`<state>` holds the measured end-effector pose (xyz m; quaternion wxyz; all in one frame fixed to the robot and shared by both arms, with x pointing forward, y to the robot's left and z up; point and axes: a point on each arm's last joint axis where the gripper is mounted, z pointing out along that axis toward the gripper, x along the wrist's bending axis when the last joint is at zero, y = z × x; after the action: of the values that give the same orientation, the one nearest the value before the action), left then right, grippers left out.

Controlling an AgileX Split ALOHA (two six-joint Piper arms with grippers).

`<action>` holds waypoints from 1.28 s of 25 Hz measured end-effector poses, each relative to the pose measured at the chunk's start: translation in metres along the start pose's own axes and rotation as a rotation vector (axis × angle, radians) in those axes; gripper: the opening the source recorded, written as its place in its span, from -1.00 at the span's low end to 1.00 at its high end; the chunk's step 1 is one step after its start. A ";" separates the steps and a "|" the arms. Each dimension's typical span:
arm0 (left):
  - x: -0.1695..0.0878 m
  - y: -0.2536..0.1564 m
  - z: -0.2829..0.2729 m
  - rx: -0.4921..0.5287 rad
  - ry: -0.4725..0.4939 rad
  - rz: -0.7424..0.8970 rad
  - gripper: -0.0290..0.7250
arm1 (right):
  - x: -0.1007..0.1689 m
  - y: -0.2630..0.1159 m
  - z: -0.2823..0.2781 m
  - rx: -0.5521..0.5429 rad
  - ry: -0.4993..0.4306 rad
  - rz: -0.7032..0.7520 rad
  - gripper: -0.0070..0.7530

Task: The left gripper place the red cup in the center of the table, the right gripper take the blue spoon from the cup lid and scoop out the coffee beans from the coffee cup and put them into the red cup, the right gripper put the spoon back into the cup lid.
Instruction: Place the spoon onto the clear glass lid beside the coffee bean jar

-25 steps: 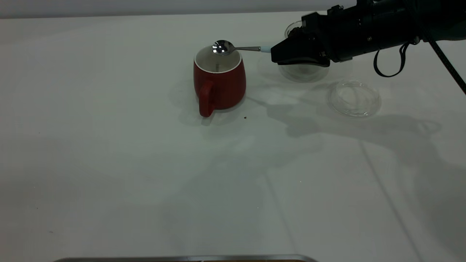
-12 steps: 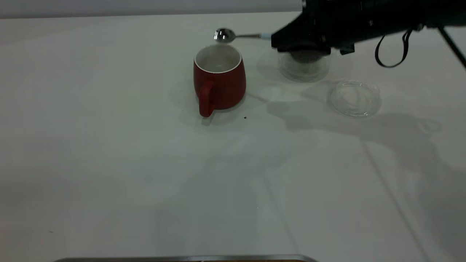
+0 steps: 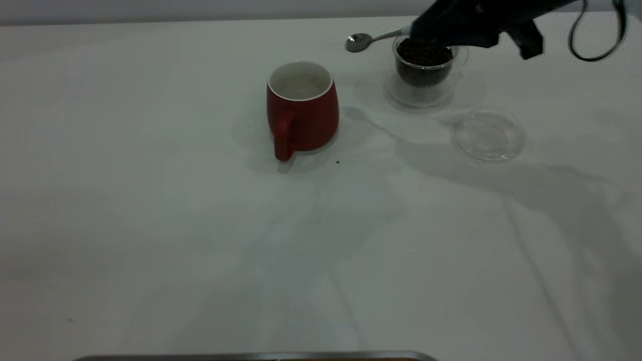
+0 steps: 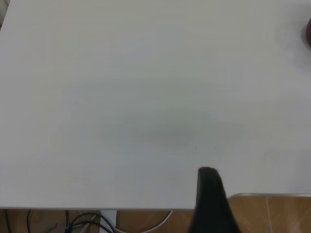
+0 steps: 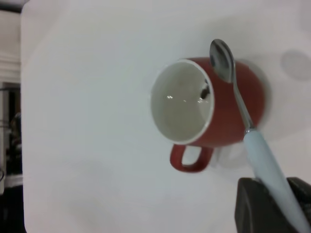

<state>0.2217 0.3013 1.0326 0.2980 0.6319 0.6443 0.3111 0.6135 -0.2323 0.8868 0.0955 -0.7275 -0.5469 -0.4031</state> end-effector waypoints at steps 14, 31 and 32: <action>0.000 0.000 0.000 0.000 0.000 -0.001 0.61 | -0.058 -0.029 -0.053 -0.111 -0.103 0.248 -0.68; 0.000 0.000 0.000 0.000 0.000 0.002 0.61 | -0.107 -0.031 -0.065 -0.167 -0.303 0.409 -0.68; 0.000 0.000 0.000 0.000 0.000 0.002 0.61 | -0.110 -0.033 -0.061 -0.155 -0.307 0.419 -0.68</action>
<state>0.2217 0.3013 1.0326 0.2978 0.6324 0.6438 0.3113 0.5468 -0.3344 0.8412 0.0366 -0.8825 -0.3601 -0.3004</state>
